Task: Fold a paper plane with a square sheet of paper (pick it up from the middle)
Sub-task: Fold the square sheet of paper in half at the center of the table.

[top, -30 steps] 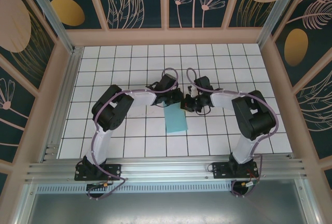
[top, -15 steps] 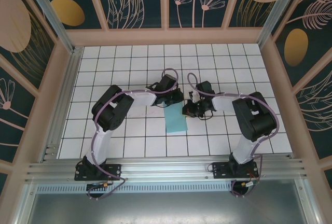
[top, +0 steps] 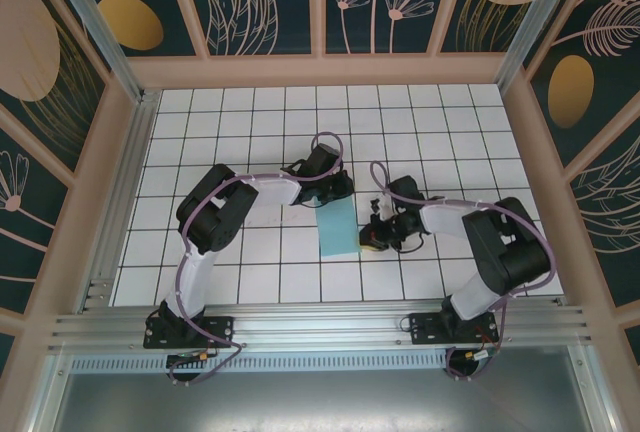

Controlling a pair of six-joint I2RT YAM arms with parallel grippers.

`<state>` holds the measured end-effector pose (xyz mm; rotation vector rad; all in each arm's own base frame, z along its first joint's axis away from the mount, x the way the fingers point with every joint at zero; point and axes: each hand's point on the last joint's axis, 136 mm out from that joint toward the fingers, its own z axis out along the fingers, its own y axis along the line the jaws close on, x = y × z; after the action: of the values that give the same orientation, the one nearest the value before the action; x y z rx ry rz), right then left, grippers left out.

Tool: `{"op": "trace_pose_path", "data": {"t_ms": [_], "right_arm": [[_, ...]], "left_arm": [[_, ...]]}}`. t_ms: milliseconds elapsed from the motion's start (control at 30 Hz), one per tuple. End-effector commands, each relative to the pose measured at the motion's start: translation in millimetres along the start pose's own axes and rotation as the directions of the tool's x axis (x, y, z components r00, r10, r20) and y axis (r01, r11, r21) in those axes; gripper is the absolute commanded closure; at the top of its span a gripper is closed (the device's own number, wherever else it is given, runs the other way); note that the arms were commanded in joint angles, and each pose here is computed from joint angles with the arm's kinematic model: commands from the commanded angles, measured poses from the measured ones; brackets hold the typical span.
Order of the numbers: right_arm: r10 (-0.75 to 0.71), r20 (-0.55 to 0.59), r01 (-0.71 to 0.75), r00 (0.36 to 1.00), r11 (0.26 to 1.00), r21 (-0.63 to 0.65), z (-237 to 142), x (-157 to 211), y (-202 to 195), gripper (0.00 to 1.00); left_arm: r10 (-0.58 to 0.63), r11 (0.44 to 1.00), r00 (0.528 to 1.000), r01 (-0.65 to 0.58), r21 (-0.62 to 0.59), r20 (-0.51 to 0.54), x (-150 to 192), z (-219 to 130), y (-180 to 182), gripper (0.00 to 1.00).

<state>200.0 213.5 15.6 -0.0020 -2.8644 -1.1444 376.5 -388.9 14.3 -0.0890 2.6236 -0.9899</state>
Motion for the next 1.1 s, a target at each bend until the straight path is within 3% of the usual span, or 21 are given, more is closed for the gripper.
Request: {"op": "trace_pose_path", "data": {"t_ms": [0, 133, 333, 600, 800, 1067], "right_arm": [[0.043, -0.069, -0.041, 0.997, 0.999, 0.029, -5.2, 31.8, -8.6, 0.96], [-0.008, -0.02, 0.008, 1.0, 1.0, 0.002, -17.2, 21.7, 9.2, 0.95], [-0.065, 0.164, 0.074, 0.984, 0.996, -0.045, -32.5, -44.7, 48.4, 0.94], [-0.04, 0.157, 0.041, 0.987, 0.999, -0.003, -3.2, -82.4, 34.1, 0.95], [0.007, 0.075, -0.01, 0.997, 0.999, 0.043, 9.6, -56.3, 10.8, 0.96], [0.07, -0.06, -0.066, 0.996, 0.996, 0.066, 0.4, 23.4, -5.2, 0.94]], "left_arm": [[-0.062, 0.975, 0.994, 0.041, -0.219, -0.086, 40.1, 14.8, 74.4, 0.88], [-0.057, 0.977, 0.995, 0.037, -0.209, -0.087, 38.7, 14.7, 71.2, 0.88], [-0.045, 0.981, 0.995, 0.026, -0.19, -0.092, 36.1, 14.3, 63.9, 0.88], [-0.047, 0.984, 0.995, 0.031, -0.175, -0.086, 32.6, 11.4, 57.1, 0.88], [-0.047, 0.985, 0.996, 0.033, -0.169, -0.079, 29.7, 10.6, 53.8, 0.88], [-0.049, 0.981, 0.997, 0.037, -0.19, -0.058, 24.4, 8.7, 53.8, 0.88]]}}
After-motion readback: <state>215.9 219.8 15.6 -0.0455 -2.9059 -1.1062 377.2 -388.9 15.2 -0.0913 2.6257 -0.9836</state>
